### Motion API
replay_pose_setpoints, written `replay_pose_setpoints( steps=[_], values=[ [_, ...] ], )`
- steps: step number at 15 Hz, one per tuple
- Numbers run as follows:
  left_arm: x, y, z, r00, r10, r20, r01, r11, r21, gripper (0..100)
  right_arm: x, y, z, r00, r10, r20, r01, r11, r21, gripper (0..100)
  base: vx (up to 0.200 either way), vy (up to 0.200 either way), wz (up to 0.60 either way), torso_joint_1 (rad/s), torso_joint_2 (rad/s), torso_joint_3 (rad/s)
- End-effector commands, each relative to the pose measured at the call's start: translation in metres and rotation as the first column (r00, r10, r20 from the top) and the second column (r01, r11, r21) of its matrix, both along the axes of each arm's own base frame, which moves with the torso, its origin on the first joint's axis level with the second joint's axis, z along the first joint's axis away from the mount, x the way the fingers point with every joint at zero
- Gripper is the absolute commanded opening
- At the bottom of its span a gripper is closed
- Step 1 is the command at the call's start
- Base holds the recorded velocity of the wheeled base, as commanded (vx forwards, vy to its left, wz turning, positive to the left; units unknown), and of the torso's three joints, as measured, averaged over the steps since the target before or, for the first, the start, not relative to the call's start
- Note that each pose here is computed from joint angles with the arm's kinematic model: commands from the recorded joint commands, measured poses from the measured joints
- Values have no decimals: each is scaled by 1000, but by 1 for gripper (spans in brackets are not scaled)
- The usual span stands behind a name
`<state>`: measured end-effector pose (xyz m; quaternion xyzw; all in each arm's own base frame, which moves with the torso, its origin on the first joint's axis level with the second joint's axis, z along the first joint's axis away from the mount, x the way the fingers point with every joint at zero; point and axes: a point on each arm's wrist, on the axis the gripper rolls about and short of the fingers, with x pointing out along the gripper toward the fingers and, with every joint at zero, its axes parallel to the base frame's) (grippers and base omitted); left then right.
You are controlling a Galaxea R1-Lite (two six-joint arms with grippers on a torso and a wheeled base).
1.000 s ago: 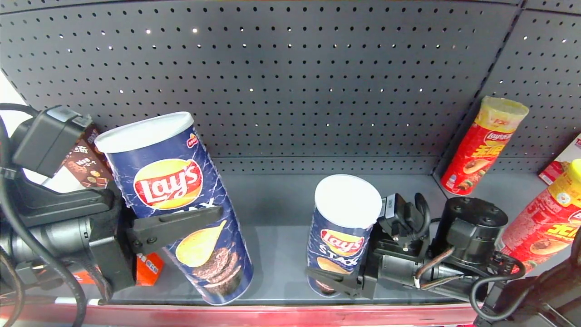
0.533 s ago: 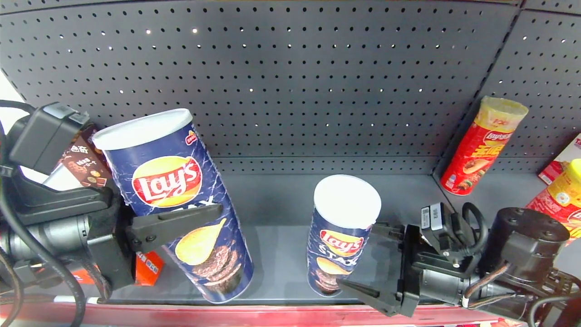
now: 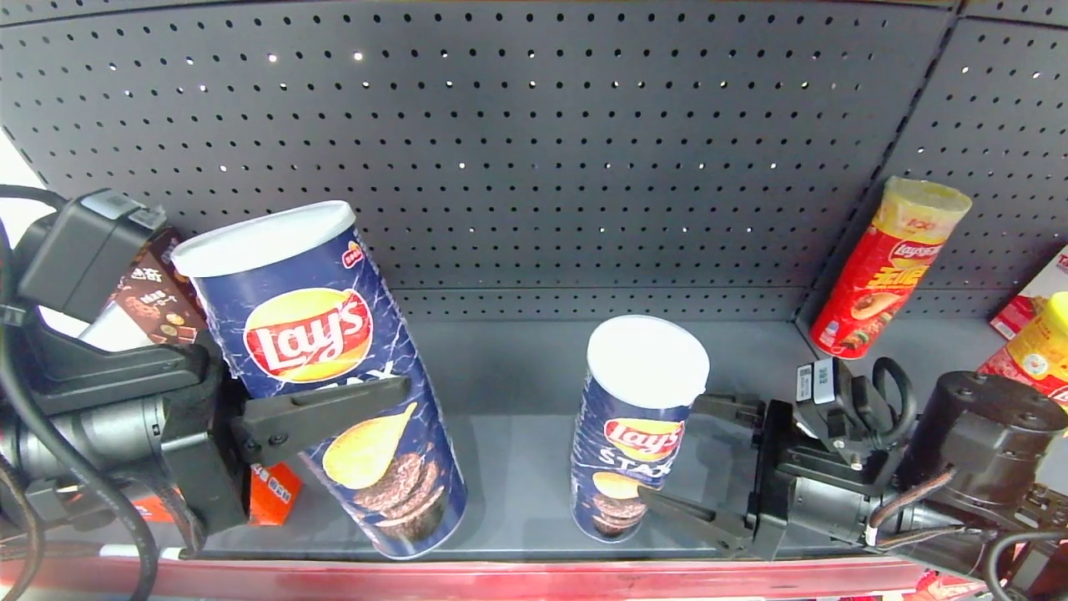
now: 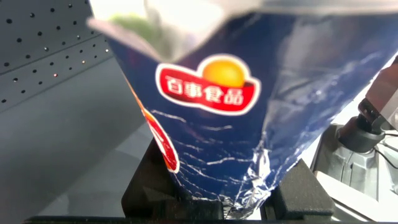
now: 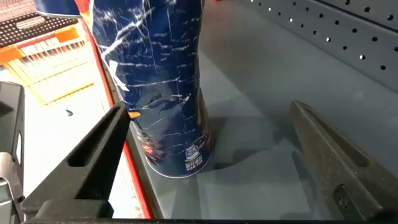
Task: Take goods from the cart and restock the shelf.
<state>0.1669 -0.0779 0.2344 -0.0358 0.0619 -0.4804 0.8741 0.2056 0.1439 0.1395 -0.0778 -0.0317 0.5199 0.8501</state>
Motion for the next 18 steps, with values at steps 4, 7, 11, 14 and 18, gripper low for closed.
replay_pose_setpoints(
  steps=[4, 7, 11, 14, 18],
  values=[
    [-1, 0, -1, 1000, 1, -3, -1, 1000, 1, 0, -4, 0, 0, 1000, 8, 4, -8, 1000, 0, 100, 0, 0, 0, 0, 0, 0],
    [-1, 1, -1, 1000, 3, -1, -3, 1000, 0, 0, -32, -16, 20, 998, 17, 69, -20, 999, 40, 100, 0, 0, 0, 0, 0, 0],
    [-1, 1, 0, 1000, 1, 2, -1, 1000, -1, 0, -78, -49, 49, 991, -18, 134, 7, 996, 85, 100, 0, 0, 0, 0, 0, 0],
    [-1, 0, 2, 1000, 0, 7, 0, 1000, -3, 0, -123, -79, 57, 985, -134, 105, 126, 989, 83, 100, 0, 0, 0, 0, 0, 0],
    [-2, 0, 1, 1000, -2, 9, 2, 1000, -2, 0, -167, -113, 36, 955, -296, 36, 294, 955, 51, 100, 0, 0, 0, 0, 0, 0]
  ],
)
